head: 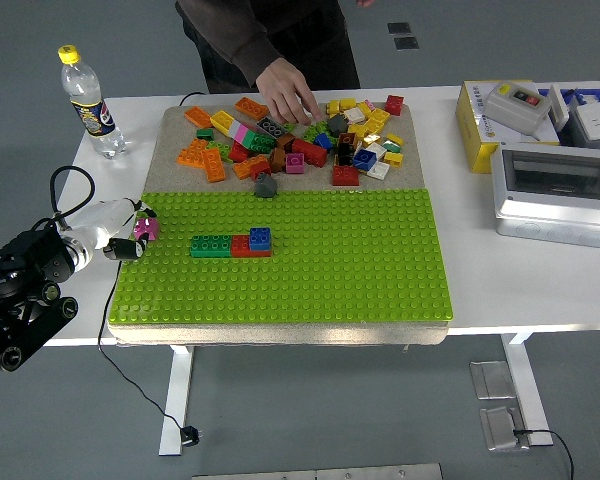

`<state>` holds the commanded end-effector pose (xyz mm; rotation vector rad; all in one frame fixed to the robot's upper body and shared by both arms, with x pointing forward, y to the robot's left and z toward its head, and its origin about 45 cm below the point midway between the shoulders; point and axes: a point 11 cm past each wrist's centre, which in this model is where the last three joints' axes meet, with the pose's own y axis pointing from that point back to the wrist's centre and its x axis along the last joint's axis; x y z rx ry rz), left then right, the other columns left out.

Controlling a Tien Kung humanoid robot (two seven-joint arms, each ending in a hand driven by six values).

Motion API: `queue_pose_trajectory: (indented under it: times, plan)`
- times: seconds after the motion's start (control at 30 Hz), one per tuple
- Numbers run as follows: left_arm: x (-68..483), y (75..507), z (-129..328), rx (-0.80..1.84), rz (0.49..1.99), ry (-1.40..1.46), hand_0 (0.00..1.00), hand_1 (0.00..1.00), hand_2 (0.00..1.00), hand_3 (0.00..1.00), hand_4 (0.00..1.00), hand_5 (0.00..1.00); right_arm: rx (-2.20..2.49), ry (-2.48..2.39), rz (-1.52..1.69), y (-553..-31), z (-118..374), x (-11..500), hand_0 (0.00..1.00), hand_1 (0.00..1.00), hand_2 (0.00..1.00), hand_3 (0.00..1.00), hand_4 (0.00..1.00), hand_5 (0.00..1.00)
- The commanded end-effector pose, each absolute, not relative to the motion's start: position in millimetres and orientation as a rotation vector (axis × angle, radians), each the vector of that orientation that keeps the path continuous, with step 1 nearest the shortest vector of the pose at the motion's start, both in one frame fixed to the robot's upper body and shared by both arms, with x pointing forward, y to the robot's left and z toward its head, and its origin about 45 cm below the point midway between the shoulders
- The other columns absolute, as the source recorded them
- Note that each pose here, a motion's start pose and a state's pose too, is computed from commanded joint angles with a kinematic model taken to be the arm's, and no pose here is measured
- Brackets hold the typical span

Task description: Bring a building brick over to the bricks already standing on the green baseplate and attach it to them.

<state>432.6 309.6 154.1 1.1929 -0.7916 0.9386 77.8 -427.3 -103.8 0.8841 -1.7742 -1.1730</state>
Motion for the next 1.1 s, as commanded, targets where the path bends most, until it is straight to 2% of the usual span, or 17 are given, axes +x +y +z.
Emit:
queue_pose_trajectory:
  times: [0.57, 0.6, 0.77, 0.8, 1.1]
  plan:
    - [429.6, 308.8, 147.8, 1.204, 0.915, -0.779, 0.998, 0.943, 0.944, 0.789, 0.431, 0.159, 0.886, -1.775, -1.172, -427.4, -103.7, 78.0, 0.724, 0.733, 0.782, 0.754, 0.516, 0.660]
    - [429.8, 308.9, 148.1, 1.202, 0.917, -0.780, 0.998, 0.942, 0.940, 0.655, 0.387, 0.158, 0.886, -1.776, -1.171, -427.4, -103.7, 78.2, 0.725, 0.733, 0.782, 0.751, 0.515, 0.662]
    - [430.1, 309.2, 148.1, 1.200, 0.920, -0.778, 0.998, 0.942, 0.940, 0.655, 0.387, 0.158, 0.888, -1.778, -1.170, -427.3, -103.6, 79.3, 0.725, 0.733, 0.782, 0.751, 0.515, 0.662]
    - [430.0, 309.3, 147.8, 1.200, 0.920, -0.777, 0.998, 0.942, 0.939, 0.586, 0.363, 0.157, 0.888, -1.779, -1.170, -427.2, -103.6, 79.5, 0.726, 0.732, 0.782, 0.751, 0.518, 0.663]
    - [429.2, 309.3, 145.8, 1.205, 0.917, -0.769, 0.998, 0.942, 0.939, 0.580, 0.360, 0.158, 0.890, -1.781, -1.169, -427.2, -103.5, 80.1, 0.722, 0.733, 0.782, 0.750, 0.515, 0.666]
